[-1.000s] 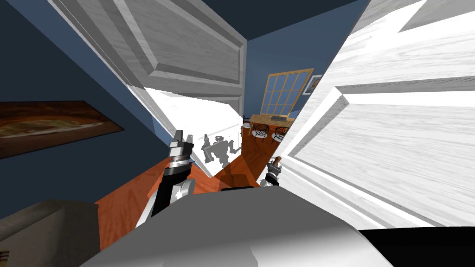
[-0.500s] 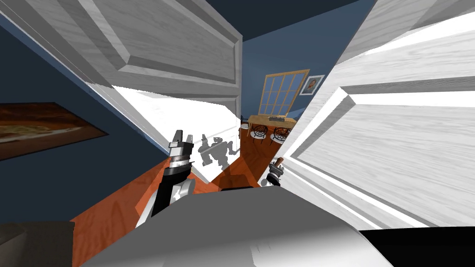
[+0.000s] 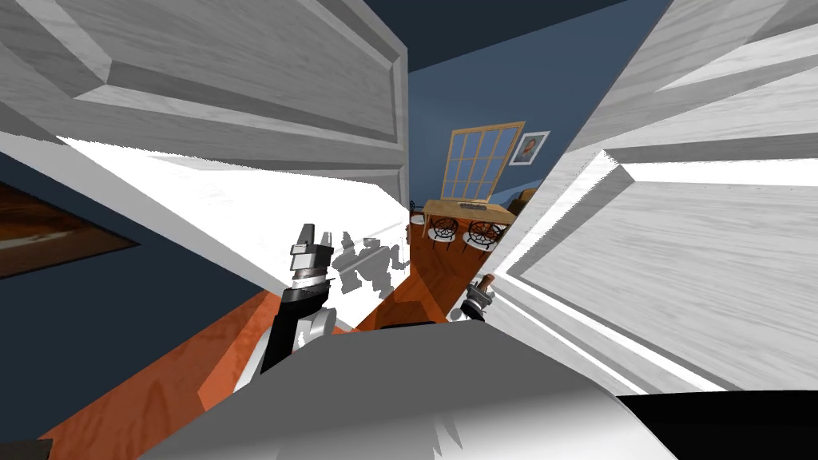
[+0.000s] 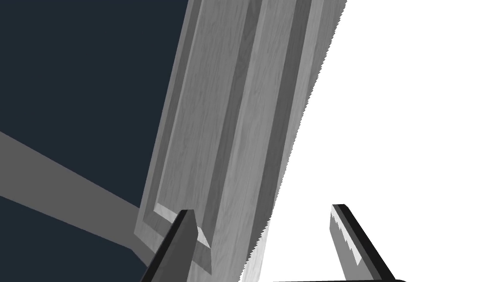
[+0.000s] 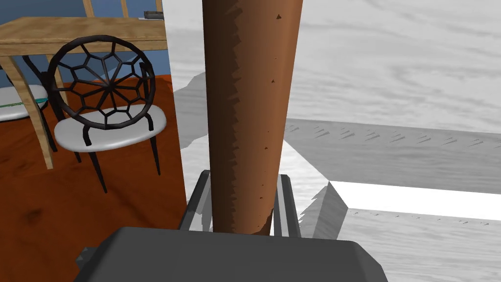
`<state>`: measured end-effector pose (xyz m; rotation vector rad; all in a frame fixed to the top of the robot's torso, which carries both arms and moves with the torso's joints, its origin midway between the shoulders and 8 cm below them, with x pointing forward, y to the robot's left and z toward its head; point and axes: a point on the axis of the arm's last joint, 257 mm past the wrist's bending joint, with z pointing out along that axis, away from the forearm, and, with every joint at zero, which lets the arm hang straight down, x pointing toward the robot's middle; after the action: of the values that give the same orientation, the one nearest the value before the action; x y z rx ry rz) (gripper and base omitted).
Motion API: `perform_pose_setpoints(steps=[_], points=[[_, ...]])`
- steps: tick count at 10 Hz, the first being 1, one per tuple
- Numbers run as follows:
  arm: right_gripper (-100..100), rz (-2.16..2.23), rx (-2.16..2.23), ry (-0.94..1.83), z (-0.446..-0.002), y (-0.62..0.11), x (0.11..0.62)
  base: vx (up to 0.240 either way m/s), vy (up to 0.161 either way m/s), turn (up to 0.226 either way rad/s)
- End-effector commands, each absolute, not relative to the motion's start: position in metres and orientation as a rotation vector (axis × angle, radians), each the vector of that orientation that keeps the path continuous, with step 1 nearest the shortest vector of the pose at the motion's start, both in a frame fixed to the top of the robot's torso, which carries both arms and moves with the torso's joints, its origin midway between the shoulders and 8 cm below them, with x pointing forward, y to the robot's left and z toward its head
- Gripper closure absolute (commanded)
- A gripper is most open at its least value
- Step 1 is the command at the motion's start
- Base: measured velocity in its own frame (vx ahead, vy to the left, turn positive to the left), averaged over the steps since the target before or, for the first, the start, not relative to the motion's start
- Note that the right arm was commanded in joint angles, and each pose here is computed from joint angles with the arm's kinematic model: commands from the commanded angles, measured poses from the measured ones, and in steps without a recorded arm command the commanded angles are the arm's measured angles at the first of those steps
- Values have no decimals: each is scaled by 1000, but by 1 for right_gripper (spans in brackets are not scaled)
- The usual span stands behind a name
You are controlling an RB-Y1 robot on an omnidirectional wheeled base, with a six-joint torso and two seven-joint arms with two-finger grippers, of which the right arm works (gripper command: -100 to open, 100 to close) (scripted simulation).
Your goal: Push the door open
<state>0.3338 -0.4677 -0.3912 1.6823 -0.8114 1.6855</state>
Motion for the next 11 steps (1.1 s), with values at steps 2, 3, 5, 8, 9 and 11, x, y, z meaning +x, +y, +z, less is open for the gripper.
perform_pose_setpoints(steps=[2, 3, 5, 8, 9, 11], points=[[100, 1675, 1653, -804, -385, -483, 329, 110, -94, -60], [100, 1671, 1641, -802, -383, -489, 327, 153, -116, -54], [100, 1662, 1621, -802, -379, -499, 323, 139, -147, -64], [100, 1643, 1584, -809, -374, -514, 315, 140, -116, -87], [100, 1634, 1570, -814, -372, -520, 311, 191, -162, -119], [100, 1634, 1570, -814, -372, -520, 311, 108, -96, -11]])
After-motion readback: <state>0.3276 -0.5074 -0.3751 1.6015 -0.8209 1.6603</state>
